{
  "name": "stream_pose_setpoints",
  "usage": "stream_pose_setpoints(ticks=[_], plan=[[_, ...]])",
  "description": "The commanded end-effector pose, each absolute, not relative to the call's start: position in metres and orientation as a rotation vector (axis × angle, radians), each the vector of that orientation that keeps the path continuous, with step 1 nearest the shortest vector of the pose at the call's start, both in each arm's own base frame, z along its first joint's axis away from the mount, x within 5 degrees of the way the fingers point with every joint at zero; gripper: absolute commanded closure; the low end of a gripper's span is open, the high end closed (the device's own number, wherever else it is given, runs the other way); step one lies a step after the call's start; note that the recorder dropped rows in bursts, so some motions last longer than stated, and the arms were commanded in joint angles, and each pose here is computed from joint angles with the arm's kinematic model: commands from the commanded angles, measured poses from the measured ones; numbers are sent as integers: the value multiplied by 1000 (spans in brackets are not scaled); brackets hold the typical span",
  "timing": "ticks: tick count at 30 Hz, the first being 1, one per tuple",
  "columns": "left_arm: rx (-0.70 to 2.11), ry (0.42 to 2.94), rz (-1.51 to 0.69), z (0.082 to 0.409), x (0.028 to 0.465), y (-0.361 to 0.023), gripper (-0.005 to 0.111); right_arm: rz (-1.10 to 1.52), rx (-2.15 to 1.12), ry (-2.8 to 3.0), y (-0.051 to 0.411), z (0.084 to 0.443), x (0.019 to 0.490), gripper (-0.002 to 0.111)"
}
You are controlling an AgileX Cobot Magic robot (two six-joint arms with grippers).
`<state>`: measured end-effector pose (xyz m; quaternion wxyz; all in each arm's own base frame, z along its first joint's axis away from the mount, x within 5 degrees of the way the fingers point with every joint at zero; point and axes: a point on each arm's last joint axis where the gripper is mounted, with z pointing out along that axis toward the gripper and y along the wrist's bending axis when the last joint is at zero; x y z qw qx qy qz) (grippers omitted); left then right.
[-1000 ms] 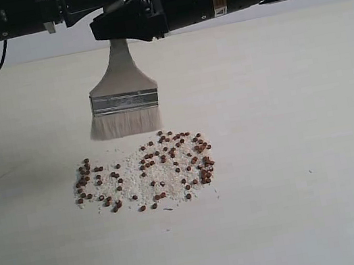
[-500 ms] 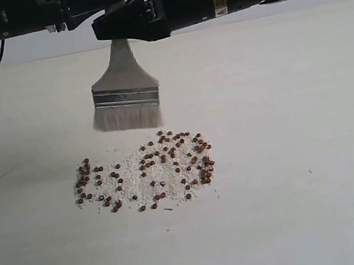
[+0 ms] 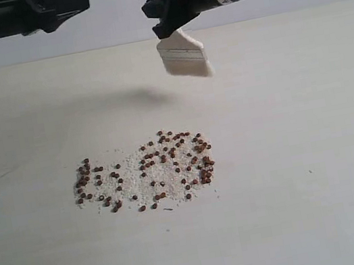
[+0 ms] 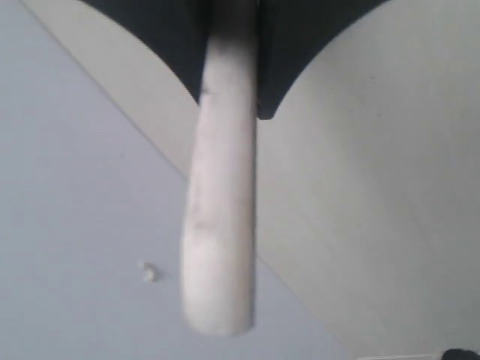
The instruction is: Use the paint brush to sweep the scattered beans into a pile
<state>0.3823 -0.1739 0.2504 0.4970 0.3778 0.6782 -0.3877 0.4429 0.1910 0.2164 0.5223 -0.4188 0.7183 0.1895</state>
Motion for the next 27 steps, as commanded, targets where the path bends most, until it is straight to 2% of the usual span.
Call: stream_pose_setpoints(ticks=[1,4,11,15,20,27], plan=[[828,1663,-936,259,387,-158,106,405,-1008,1646,188,248,438,108],[561,1825,-951,266,390,-144,107,475,-914,1683,186,270,431,108],[431,1955,-532,277,347,-121,107,587,-815,1747,182,307,411,108],[349,1977,-413,282,301,-104,107,697,-806,1735,184,323,399,108],[278,1963,-331,283,238,-77,107,834,-989,1654,192,329,381,108],[170,1789,-299,282,142,-43,107,911,-982,1675,194,330,377,108]])
